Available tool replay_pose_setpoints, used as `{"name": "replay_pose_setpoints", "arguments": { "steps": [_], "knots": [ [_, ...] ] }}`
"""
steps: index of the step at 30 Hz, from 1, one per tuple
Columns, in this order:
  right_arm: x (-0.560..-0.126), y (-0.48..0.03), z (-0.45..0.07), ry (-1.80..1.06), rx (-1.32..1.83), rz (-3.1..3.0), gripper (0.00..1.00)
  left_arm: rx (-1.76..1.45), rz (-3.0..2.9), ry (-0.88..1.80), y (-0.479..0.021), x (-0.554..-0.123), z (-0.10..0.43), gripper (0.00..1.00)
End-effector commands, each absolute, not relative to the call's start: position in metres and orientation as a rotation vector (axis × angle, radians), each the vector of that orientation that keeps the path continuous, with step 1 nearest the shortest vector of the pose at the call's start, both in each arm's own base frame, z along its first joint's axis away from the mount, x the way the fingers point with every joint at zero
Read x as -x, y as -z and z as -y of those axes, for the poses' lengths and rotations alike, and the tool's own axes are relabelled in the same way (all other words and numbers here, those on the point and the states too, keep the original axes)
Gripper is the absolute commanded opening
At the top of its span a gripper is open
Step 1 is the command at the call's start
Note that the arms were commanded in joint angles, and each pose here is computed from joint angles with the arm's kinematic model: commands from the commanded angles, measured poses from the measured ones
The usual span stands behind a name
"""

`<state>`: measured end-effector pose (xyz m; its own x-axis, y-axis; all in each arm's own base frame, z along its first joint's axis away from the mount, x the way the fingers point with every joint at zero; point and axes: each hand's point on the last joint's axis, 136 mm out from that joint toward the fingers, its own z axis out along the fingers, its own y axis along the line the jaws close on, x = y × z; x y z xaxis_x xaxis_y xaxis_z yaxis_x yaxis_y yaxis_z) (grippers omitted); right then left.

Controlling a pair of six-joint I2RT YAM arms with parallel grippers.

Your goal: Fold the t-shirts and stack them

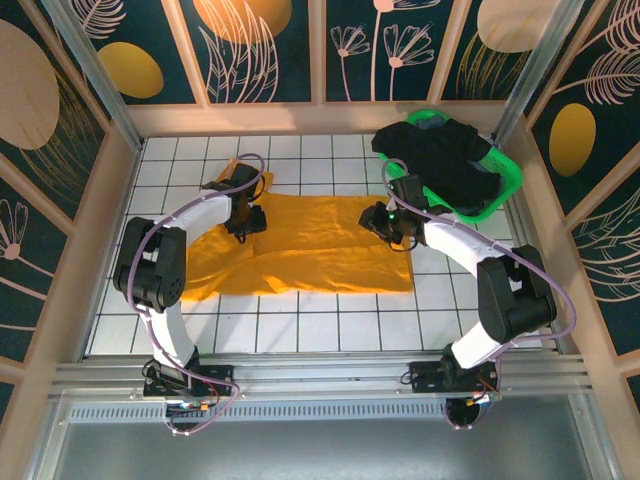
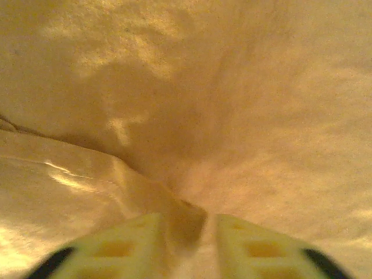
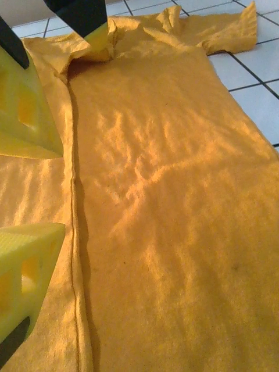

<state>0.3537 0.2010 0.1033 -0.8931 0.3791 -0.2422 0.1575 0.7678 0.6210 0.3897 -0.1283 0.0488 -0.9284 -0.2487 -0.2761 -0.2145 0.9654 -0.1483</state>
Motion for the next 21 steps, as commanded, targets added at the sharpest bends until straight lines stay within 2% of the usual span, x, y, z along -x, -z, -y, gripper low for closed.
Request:
{"name": "replay_pose_setpoints", "arguments": {
  "steps": [1,2,4,7,12,21],
  "knots": [
    [-0.335,-0.084,-0.187,-0.776,-0.435,-2.673,0.34,0.336,-2.759,0.086,-0.071,-0.393,0.118,0.58],
    [-0.33,-0.08,-0.182,-0.748,-0.447,-2.689,0.34,0.364,-2.747,0.07,-0.078,-0.39,0.114,0.61],
    [-0.319,-0.072,-0.174,-0.699,-0.455,-2.725,0.34,0.436,-2.734,0.051,-0.089,-0.376,0.105,0.6],
    [-0.305,-0.067,-0.165,-0.656,-0.451,-2.754,0.34,0.598,-2.74,0.068,-0.087,-0.344,0.086,0.54],
    [-0.285,-0.051,-0.156,-0.597,-0.458,-2.832,0.34,0.944,-2.763,0.145,-0.052,-0.299,0.046,0.42],
    [-0.259,-0.003,-0.132,-0.341,-0.568,-3.021,0.29,1.29,-2.674,0.024,-0.003,-0.288,-0.016,0.36]
  ]
}}
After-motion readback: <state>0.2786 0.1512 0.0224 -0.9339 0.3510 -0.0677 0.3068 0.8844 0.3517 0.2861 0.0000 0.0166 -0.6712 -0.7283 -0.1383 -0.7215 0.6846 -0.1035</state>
